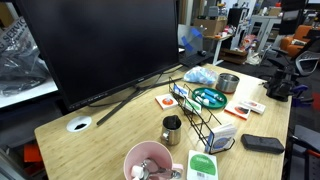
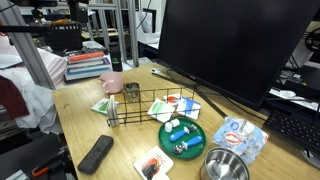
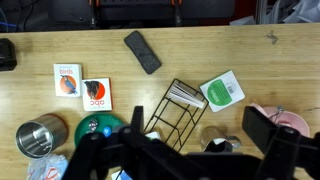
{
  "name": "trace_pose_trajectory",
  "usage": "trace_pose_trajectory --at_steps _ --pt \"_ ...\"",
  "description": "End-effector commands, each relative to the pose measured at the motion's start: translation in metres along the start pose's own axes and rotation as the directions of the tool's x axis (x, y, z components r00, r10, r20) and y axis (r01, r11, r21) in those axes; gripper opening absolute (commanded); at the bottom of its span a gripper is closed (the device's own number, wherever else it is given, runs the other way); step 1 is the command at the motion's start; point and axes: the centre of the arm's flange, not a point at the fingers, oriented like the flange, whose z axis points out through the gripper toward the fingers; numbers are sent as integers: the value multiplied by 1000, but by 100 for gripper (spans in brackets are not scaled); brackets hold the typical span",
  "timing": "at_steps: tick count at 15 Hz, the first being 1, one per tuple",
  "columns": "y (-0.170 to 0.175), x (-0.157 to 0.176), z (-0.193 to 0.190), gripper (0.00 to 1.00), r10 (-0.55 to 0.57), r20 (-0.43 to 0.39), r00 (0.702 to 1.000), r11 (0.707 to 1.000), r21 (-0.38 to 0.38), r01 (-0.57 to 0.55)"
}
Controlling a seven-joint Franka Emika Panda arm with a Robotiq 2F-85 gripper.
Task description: Remove one marshmallow from the green plate and put it in the silver pot
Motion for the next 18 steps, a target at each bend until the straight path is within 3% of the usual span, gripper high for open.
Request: trace_pose_trajectory --at_steps 1,4,12,18 --pt "0 0 0 100 0 0 1000 1000 0 0" --pt "0 0 0 100 0 0 1000 1000 0 0" --pt "36 30 31 100 178 22 984 983 29 -179" --pt "79 63 90 100 337 160 928 938 26 -346"
